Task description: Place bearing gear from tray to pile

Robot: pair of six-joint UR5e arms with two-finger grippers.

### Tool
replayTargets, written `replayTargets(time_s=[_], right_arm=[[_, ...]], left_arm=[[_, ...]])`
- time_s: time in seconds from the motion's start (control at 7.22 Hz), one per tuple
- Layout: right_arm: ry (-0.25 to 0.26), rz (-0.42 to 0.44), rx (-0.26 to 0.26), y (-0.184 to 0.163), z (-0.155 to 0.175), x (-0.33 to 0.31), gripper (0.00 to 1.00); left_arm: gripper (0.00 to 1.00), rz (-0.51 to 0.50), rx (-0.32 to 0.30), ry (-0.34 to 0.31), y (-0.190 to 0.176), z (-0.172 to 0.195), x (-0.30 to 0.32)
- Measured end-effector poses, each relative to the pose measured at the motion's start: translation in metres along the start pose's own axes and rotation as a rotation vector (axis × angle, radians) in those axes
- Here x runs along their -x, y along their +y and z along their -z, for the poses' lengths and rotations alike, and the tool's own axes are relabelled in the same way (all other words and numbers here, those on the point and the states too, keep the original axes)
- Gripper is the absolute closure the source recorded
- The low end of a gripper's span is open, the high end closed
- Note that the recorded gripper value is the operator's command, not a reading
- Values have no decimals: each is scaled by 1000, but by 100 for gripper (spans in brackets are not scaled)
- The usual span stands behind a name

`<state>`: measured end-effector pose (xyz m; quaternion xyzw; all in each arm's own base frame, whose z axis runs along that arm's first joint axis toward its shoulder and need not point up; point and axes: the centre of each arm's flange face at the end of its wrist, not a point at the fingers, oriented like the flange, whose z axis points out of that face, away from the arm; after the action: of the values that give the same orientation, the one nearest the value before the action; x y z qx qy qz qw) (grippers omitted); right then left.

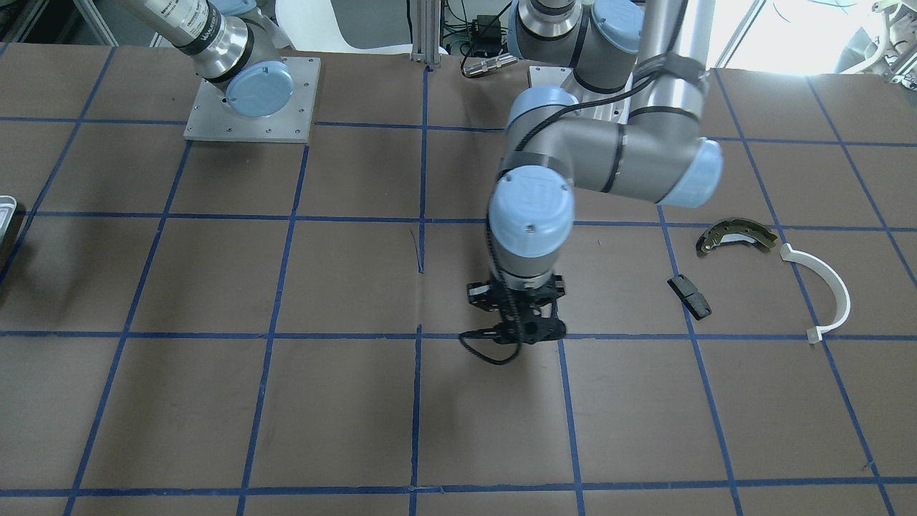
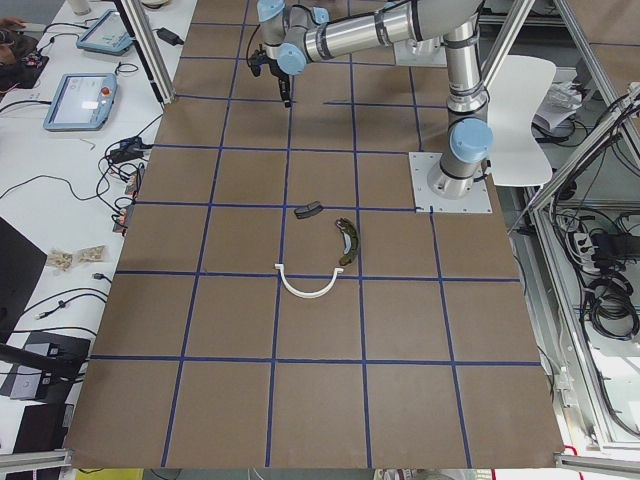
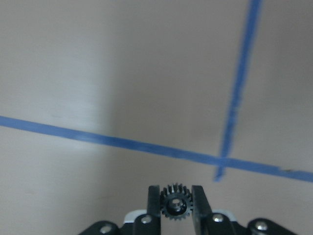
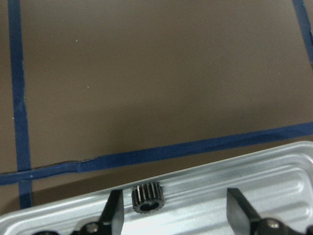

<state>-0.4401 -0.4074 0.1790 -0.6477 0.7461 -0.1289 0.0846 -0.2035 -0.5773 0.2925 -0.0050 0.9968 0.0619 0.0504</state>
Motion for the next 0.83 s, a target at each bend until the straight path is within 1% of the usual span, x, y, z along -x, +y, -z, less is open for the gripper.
replayTargets(time_s=[0.14, 0.28, 0.42, 0.55, 0.69, 0.83], right_arm=[[-3, -2, -1, 0, 0, 0, 36], [-6, -4, -5, -1, -1, 1, 37], [-8, -4, -8, -2, -1, 1, 42], [-9, -4, -9, -2, -1, 1, 45], [-11, -4, -9, -2, -1, 1, 54], [-12, -4, -9, -2, -1, 1, 65]], left_arm=[[100, -57, 30, -7, 0, 0, 72], [100, -79, 62, -23, 4, -10, 139], [100, -84, 93, -34, 11, -28, 208], [100, -104, 91, -27, 17, -53, 275], [100, -120, 70, -18, 26, -84, 332], [100, -118, 50, 4, 37, -115, 365]])
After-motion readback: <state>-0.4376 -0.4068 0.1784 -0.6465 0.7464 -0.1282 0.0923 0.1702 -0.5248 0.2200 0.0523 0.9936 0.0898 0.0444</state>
